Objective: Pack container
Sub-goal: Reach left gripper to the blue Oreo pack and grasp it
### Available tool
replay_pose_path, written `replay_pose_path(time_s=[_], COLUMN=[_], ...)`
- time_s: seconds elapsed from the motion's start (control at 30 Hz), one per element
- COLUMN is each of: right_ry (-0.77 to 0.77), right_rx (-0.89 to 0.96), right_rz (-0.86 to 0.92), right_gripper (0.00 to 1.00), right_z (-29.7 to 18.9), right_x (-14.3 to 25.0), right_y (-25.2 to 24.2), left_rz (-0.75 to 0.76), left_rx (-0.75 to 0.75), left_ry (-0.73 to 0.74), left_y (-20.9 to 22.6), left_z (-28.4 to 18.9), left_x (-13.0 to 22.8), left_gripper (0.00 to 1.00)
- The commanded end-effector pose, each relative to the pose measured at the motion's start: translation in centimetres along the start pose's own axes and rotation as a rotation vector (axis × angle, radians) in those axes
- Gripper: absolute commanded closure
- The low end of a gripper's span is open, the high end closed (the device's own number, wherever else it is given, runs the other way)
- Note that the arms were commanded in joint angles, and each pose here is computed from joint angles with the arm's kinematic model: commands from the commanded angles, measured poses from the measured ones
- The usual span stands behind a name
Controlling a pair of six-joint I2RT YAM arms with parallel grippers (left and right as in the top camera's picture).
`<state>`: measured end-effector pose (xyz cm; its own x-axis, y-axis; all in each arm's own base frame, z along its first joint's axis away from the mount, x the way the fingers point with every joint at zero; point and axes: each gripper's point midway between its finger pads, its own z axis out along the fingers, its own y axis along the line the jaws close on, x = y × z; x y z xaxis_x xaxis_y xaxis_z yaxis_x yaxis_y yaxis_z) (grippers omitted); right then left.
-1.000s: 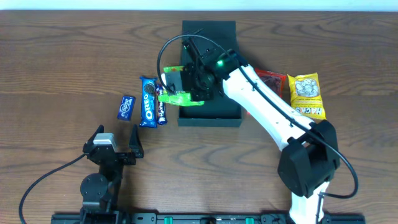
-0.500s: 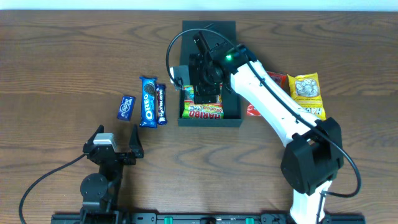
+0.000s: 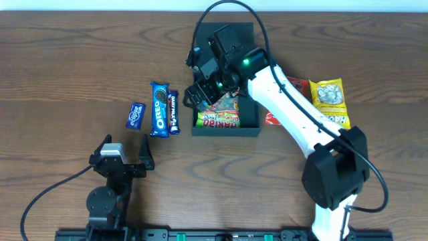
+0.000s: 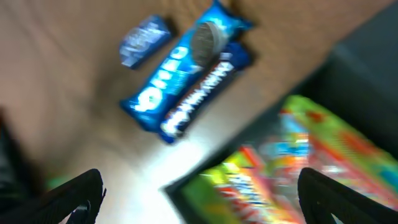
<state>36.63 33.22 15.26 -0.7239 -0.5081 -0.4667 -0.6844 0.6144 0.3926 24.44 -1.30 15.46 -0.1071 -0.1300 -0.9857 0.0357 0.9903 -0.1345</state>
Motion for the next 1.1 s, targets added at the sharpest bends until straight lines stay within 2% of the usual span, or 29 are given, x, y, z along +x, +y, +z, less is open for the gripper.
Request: replay_pose_path(time_s=[0.0,0.3,0.37,0.47,0.57,0.7,0.83,1.07], right_ry=[-0.011,0.111,0.114,0.087,0.049,-0.016,-0.093,-0.112], right_rx=[-0.137,-0.069,-0.058,0.003,0.061,0.081,0.091,0.097], right_rz=[0.111,0.221,0.228,0.217,0.179,0.133,0.109,0.11], right_gripper=[0.01,0.01,0.01,0.01,0.01,0.01,0.01,0.01], right_z=[-1.1,-1.4,-2.0,-3.0,-4.5,-6.5,-8.3,-8.7], right_x=[-0.5,2.7,2.9,2.5,2.0,0.9,-0.5,-0.9], right_y=[3.5,2.4,2.3,1.5,0.9,0.9,0.5,0.1], left_rz=[0.019,0.01,-0.082,-0.18,-0.164,-0.141,-0.082,-0.094], left_rx=[-0.021,-0.015,0.049,0.201,0.325,0.32,0.268,0.21], left_ry=[0.055,0.055,0.055,0.013,-0.105,-0.151,-0.028,0.291], left_y=[0.5,0.4,-0.8,-3.4,-5.4,-5.7,-5.5,-5.3], left_z=[0.1,0.1,0.1,-0.2,-1.1,-1.9,-1.2,2.9], left_x=[1.8,1.8,1.7,0.1,-3.3,-6.5,-7.6,-6.1], left_gripper=[0.05,0.05,0.05,0.05,0.05,0.05,0.05,0.05])
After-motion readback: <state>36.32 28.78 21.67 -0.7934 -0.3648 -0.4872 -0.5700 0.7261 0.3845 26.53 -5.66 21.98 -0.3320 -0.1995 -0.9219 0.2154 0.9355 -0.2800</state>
